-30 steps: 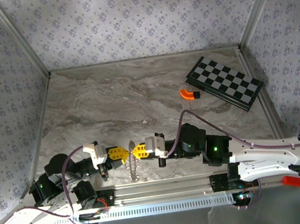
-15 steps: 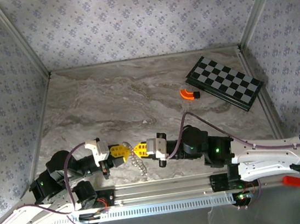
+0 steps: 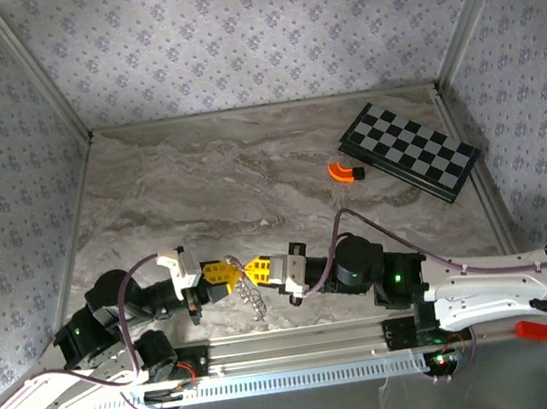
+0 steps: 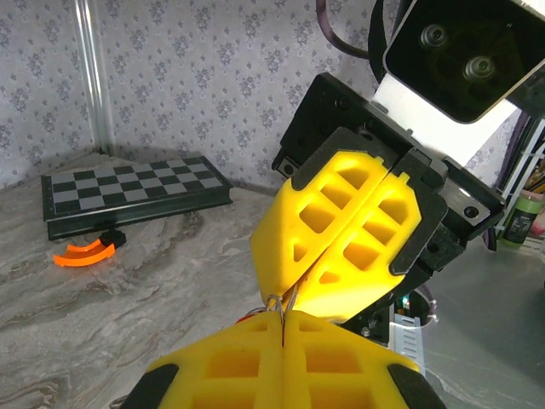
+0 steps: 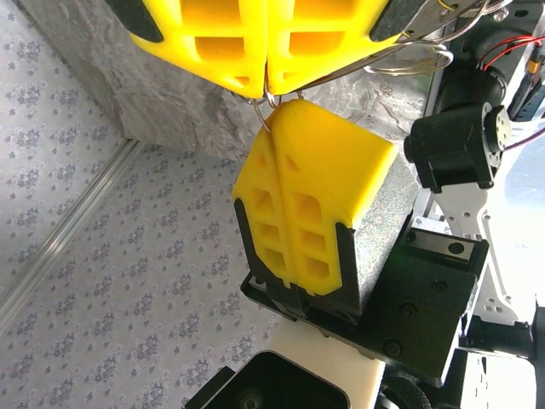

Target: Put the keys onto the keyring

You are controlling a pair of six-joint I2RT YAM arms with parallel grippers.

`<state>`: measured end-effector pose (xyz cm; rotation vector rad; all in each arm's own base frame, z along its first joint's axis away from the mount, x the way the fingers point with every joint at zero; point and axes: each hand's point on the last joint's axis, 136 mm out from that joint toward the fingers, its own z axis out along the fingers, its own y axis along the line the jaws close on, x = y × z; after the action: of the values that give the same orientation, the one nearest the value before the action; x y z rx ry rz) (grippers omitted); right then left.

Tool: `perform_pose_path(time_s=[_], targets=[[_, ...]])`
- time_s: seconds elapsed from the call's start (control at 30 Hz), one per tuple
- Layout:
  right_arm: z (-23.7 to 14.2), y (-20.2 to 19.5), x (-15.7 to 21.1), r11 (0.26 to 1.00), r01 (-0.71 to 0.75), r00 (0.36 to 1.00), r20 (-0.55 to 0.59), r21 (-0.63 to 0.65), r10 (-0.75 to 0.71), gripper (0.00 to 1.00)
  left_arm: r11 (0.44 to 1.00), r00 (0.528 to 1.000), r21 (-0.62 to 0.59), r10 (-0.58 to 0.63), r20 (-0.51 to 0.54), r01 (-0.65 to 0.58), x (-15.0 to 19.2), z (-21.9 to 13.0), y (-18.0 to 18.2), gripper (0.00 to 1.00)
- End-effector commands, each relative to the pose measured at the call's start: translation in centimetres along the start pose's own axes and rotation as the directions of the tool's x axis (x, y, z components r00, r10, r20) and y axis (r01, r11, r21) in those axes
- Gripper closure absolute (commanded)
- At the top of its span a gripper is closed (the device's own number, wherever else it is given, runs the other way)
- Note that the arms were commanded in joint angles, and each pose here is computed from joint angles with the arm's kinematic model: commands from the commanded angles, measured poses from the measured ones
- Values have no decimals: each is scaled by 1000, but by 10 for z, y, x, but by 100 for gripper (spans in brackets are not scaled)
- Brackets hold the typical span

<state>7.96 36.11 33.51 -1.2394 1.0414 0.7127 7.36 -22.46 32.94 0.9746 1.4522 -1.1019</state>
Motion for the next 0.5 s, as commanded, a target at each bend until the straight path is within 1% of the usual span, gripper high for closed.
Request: perform_pose_path(time_s=[0.0, 0.23, 0.47], targets=[[1, 9, -1, 999, 30, 1000, 9, -28, -30, 100, 998, 994, 66, 0, 112, -7, -38, -2, -14, 100], [-1, 5, 2, 999, 40, 999, 2, -2, -40, 100, 997, 988, 81, -5, 155, -8, -46, -6, -17, 100], [-4, 5, 5, 999, 44, 999, -3, 6, -44, 100, 999, 986, 48, -19, 168, 11, -48, -8, -11, 100]])
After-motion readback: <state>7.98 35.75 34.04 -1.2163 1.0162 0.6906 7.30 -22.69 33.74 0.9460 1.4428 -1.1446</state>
